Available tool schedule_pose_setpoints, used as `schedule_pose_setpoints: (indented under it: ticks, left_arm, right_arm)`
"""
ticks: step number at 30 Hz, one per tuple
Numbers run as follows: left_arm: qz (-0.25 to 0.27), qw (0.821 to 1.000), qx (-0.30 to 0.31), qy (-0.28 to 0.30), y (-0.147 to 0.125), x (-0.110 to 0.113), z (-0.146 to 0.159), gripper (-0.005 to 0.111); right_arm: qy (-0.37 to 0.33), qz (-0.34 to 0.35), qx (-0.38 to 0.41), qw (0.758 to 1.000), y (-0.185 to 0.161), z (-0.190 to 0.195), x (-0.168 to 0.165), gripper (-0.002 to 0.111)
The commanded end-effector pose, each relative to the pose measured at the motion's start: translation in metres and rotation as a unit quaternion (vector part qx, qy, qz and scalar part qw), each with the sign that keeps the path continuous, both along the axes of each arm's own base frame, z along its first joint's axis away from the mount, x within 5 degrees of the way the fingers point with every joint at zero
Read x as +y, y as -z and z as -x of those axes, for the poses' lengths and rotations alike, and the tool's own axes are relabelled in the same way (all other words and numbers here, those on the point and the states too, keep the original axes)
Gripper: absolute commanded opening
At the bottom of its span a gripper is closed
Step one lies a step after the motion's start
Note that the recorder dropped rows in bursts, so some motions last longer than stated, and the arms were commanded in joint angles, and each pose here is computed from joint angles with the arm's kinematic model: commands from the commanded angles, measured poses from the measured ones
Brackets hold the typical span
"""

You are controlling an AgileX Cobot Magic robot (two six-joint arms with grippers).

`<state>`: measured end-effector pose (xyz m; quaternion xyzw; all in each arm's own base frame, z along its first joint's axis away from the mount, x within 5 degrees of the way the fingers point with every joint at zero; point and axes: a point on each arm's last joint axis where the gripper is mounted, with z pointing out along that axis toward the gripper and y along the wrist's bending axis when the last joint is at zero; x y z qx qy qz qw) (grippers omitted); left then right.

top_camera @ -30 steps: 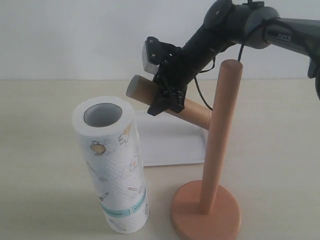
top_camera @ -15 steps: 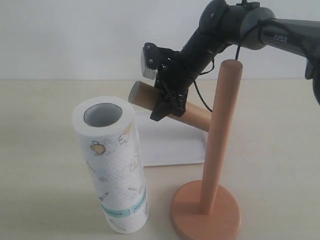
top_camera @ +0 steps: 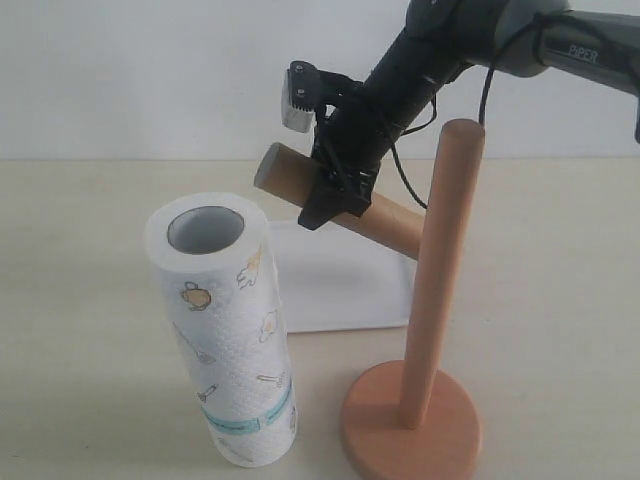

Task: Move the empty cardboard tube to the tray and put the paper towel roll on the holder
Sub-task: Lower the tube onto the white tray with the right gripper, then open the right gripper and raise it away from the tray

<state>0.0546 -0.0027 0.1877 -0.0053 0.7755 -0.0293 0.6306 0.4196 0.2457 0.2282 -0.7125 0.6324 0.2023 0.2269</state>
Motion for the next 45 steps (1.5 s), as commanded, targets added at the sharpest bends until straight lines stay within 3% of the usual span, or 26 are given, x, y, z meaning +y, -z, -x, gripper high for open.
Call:
schedule_pose_setpoints:
  ticks: [1,6,12,16,19,21,35,45]
  left_arm:
    - [0.005,1.0,0.0,0.0,0.001,0.0,0.0,0.004]
    - [0.005,1.0,0.0,0.0,0.001,0.0,0.0,0.004]
    - [0.005,1.0,0.0,0.0,0.001,0.0,0.0,0.004]
    - [0.005,1.0,0.0,0.0,0.001,0.0,0.0,0.004]
    - [0.005,1.0,0.0,0.0,0.001,0.0,0.0,0.004]
    - [0.005,1.0,0.0,0.0,0.001,0.0,0.0,0.004]
    - [0.005,1.0,0.0,0.0,0.001,0.0,0.0,0.004]
    - [0.005,1.0,0.0,0.0,0.001,0.0,0.0,0.004]
  right_arm:
    - [-0.023,-0.02,-0.004,1.0,-0.007,0.007,0.01,0.0]
    - [-0.03,-0.012,-0.008,0.999,-0.003,0.012,0.021,0.0]
    - [0.019,-0.001,0.002,1.0,0.009,0.004,0.021,0.002]
    - [0.042,0.027,0.009,0.999,0.015,0.002,0.017,0.025]
    - [0.054,0.027,0.014,0.998,0.015,0.002,0.017,0.049]
    - [0.059,0.026,0.015,0.998,0.015,0.001,0.017,0.057]
    - [0.102,0.035,0.028,0.994,0.016,-0.001,0.015,0.056]
    - [0.116,0.047,0.033,0.992,0.017,-0.002,0.013,0.066]
